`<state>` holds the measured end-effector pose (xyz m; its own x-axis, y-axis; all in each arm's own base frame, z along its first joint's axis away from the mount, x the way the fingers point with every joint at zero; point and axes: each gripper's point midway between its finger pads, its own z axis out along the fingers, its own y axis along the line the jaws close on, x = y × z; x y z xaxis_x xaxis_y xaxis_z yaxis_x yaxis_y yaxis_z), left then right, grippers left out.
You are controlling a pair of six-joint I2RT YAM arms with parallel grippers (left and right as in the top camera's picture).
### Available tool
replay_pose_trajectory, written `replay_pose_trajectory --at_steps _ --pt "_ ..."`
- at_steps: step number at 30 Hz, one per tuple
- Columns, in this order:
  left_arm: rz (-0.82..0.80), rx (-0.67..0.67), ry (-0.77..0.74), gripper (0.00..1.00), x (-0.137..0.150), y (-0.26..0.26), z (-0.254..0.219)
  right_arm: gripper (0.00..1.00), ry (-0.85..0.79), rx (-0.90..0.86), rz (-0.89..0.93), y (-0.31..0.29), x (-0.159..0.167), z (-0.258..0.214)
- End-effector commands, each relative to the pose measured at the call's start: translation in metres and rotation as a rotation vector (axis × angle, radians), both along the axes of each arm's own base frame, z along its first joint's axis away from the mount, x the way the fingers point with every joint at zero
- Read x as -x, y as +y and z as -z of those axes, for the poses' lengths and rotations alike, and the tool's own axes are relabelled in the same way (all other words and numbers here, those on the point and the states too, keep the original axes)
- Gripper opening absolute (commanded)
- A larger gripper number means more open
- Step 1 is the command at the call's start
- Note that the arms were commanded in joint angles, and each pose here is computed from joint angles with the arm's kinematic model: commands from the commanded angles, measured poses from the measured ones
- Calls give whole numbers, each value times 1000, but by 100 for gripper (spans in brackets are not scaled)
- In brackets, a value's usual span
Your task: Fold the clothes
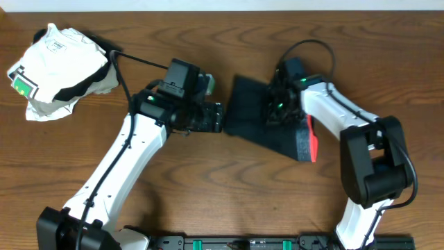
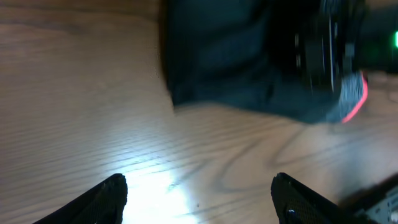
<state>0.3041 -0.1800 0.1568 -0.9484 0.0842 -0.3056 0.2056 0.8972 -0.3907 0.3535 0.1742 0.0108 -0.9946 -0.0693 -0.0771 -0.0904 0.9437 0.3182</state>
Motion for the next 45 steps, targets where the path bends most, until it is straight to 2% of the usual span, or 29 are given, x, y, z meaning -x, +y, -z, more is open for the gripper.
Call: replay_pose_trajectory --at_steps 1,6,10,14,15,17,20,21,22,25,27,28,29,31,33,38,45 --pt "-33 -22 -28 76 -11 15 -5 1 52 -60 -208 31 34 6" --pt "-57 -26 -21 76 -13 22 -4 2 51 -25 -270 42 45 6" --pt "-56 -29 -11 76 -11 23 -3 13 24 59 -195 30 28 -6" --pt "-48 -35 -2 76 -8 24 -2 20 -12 125 -169 21 13 -37" --pt "-48 -36 1 76 -7 24 -1 23 -26 140 -166 19 9 -46" --pt "-48 -37 10 76 -5 24 -1 37 -58 174 -142 14 1 -66" --pt "-33 -17 32 76 0 20 1 47 -98 205 -74 4 -11 -93" --pt "-20 -2 42 76 3 16 2 47 -107 200 -61 2 -14 -98" --pt "-2 11 46 76 6 12 3 46 -114 196 -44 -1 -17 -102" --pt "54 25 49 76 15 -2 14 27 -115 180 2 -10 -25 -104" --pt "78 28 39 75 17 -10 21 19 -106 184 18 -17 -26 -102" --pt "87 32 34 71 19 -14 25 14 -98 187 26 -21 -26 -100" --pt "86 40 32 61 19 -19 29 11 -92 189 31 -24 -25 -99" --pt "62 59 32 30 19 -25 33 4 -79 186 40 -28 -24 -98" --pt "47 76 23 6 17 -31 34 1 -66 160 36 -24 -21 -97" --pt "23 98 24 6 12 -40 42 1 -46 93 2 -5 -14 -92" --pt "18 64 125 6 11 -51 87 1 -37 91 -29 7 -3 -68"
